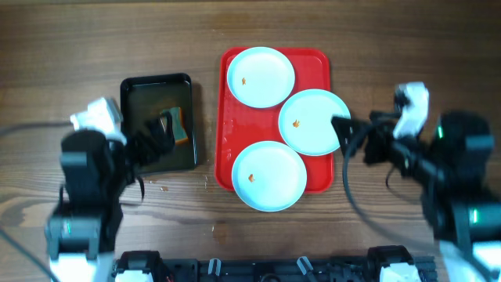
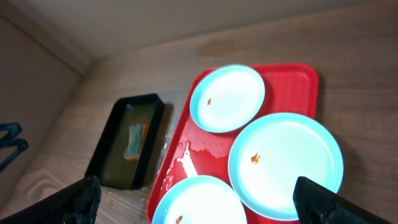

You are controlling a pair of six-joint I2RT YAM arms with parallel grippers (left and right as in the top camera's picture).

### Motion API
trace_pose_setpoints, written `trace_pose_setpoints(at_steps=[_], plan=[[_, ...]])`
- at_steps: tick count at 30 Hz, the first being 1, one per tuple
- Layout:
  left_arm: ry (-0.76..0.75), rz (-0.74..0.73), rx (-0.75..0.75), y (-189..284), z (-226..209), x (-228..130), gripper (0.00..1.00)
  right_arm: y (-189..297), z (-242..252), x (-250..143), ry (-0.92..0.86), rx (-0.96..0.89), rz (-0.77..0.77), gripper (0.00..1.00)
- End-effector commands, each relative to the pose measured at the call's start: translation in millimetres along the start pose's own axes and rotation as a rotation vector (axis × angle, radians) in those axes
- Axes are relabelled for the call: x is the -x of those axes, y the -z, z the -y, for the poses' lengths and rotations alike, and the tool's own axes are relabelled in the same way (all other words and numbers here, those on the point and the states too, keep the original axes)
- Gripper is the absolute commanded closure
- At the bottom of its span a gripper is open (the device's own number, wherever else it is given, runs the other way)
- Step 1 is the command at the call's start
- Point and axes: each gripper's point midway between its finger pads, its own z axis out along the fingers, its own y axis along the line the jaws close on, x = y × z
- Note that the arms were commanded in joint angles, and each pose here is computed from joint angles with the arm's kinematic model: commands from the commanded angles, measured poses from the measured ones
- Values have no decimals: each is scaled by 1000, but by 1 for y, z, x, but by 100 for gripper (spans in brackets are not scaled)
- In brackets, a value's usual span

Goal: Clean dirty plates on tray and stack at the side

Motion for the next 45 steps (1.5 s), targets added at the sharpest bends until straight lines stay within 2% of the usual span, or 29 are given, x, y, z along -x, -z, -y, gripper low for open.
trace_pose_setpoints(at_steps=[1,5,7,12,13,16,17,18,23,26,29,31,32,36,41,45], plan=[[-84,-81,108,-29,-7,20,0,-26,-2,2,-85,56,-96,0],[-49,-219,79,-54,-7,-4,0,-48,-1,-10,-73,122,-186,0],[-37,-284,114,-65,-17,-17,0,-56,5,-16,-93,108,-220,0],[-37,-359,253,-92,-49,-33,1,-59,36,-34,-126,-54,-287,4],[-43,-382,281,-101,-56,-38,6,-57,39,-38,-131,-75,-301,5],[-40,-455,346,-125,-76,-56,32,-54,44,-49,-126,-105,-342,12],[-36,-477,356,-133,-81,-62,38,-53,44,-50,-125,-106,-348,12],[-35,-497,365,-142,-86,-68,40,-53,44,-51,-126,-106,-351,12],[-76,-553,371,-178,-100,-90,37,-53,44,-51,-130,-106,-352,12],[-122,-578,358,-197,-103,-104,45,-53,44,-51,-130,-106,-352,12],[-168,-601,345,-208,-105,-114,68,-53,44,-52,-142,-108,-355,12],[-186,-613,336,-212,-106,-119,89,-53,44,-52,-142,-109,-355,12],[-188,-619,336,-213,-105,-122,96,-53,44,-52,-142,-108,-354,12],[-234,-631,321,-209,-99,-120,96,-53,44,-52,-142,-108,-354,12],[-274,-578,370,-183,-86,-79,96,-53,44,-52,-142,-108,-354,13],[-278,-581,384,-172,-86,-76,96,-53,44,-52,-142,-109,-355,12]])
